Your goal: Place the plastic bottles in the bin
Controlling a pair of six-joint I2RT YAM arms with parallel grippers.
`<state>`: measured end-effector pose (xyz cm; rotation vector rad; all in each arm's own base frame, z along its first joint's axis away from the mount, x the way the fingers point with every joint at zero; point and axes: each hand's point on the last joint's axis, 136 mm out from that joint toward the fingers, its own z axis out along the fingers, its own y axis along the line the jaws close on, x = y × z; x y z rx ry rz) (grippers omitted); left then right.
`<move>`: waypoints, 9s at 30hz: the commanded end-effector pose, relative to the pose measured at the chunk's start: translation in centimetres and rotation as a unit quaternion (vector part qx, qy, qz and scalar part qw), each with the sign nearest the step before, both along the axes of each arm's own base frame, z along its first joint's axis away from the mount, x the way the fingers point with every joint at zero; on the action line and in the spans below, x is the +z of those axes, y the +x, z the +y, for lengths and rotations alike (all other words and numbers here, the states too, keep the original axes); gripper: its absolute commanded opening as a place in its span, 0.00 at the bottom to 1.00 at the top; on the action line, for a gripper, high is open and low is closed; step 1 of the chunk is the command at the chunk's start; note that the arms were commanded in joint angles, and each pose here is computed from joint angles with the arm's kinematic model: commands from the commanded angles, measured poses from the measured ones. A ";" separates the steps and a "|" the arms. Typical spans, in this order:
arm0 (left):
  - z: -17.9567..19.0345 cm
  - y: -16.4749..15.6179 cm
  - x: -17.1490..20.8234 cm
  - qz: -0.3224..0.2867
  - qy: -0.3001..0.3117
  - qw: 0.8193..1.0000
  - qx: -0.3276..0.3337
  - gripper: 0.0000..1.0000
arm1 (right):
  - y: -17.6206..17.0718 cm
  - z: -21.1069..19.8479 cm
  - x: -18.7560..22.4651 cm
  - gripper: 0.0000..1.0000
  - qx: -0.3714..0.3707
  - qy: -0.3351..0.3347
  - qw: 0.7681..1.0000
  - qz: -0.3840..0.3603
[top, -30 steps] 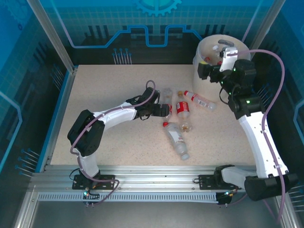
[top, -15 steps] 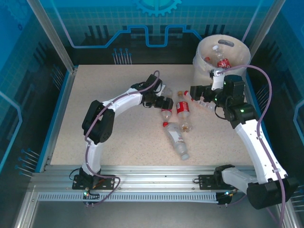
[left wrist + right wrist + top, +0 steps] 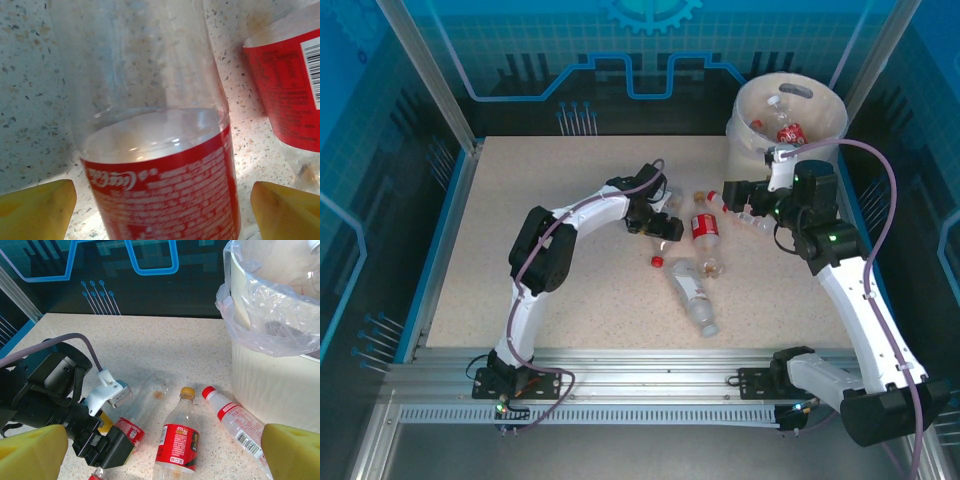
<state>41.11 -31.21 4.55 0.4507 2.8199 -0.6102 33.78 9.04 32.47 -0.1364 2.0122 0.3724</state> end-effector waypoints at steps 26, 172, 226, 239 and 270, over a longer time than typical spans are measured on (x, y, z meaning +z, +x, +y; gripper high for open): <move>7.1 0.1 10.6 -0.209 -0.036 0.975 0.065 0.64 | 2.7 7.9 -3.0 1.00 0.097 0.121 0.986 0.062; 9.5 -9.6 7.7 -0.174 -0.102 0.975 0.094 0.99 | 23.3 -8.8 1.8 0.81 -0.133 -0.178 0.974 0.054; 9.4 -10.3 3.4 -0.120 -0.030 0.981 0.148 0.99 | -8.7 10.2 -23.0 0.75 0.156 -0.172 0.893 0.386; 11.6 -10.6 4.0 -0.131 -0.026 0.976 0.169 0.99 | -8.8 11.8 -29.2 0.77 0.176 -0.211 0.857 0.435; 10.8 -10.0 4.6 -0.130 -0.049 0.976 0.165 0.99 | 6.1 2.9 15.1 0.40 -0.006 -0.138 0.963 -0.231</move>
